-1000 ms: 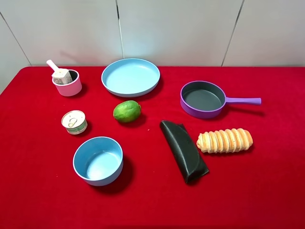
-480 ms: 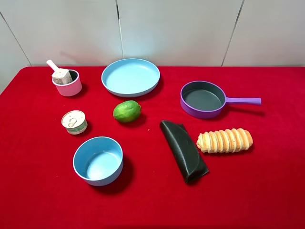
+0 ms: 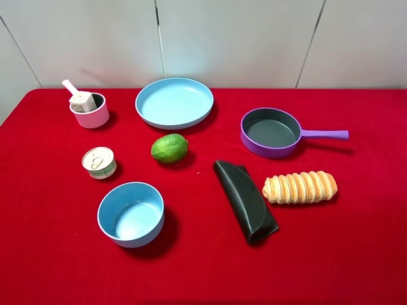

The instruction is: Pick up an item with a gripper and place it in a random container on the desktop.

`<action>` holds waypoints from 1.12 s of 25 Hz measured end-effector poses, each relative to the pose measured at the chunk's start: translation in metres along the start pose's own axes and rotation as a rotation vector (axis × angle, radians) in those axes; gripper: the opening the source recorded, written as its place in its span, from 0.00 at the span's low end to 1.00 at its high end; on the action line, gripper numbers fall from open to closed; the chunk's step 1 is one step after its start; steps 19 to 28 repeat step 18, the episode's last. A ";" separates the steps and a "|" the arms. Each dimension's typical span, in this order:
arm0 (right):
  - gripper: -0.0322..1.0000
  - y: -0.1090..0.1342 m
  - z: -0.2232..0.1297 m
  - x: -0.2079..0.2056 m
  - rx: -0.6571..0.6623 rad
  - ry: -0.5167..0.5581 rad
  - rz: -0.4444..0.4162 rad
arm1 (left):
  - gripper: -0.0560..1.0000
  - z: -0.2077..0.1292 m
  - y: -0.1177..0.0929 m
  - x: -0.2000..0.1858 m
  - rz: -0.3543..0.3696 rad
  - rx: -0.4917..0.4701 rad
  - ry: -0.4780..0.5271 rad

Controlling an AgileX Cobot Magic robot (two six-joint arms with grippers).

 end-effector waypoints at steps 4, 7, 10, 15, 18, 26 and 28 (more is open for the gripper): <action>0.70 0.000 0.000 0.000 0.000 0.000 0.000 | 0.99 0.000 0.001 0.000 0.005 0.002 0.001; 0.70 0.000 0.000 0.000 0.000 0.000 0.000 | 0.99 0.000 0.001 0.000 0.007 0.003 0.001; 0.70 0.000 0.000 0.000 0.000 0.000 0.000 | 0.99 0.000 0.002 0.000 0.009 0.003 0.001; 0.70 0.000 0.000 0.000 0.000 0.000 0.000 | 0.99 0.000 0.002 0.000 0.010 0.004 0.001; 0.70 0.000 0.000 0.000 0.000 0.000 0.000 | 0.99 0.000 0.002 0.000 0.010 0.004 0.001; 0.70 0.000 0.000 0.000 0.000 0.000 0.000 | 0.99 0.000 0.002 0.000 0.010 0.004 0.001; 0.70 0.000 0.000 0.000 0.000 0.000 0.000 | 0.99 0.000 0.002 0.000 0.010 0.004 0.001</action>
Point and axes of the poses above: a point on each arm's last joint axis where the gripper is mounted, x pointing out along that axis toward the gripper, y along the wrist's bending axis when the last joint is at zero, z = x × y, the point moved 10 cm from there along x, pointing out along that axis toward the gripper, and after that the axes turned 9 degrees about x, right-handed, at the moved point
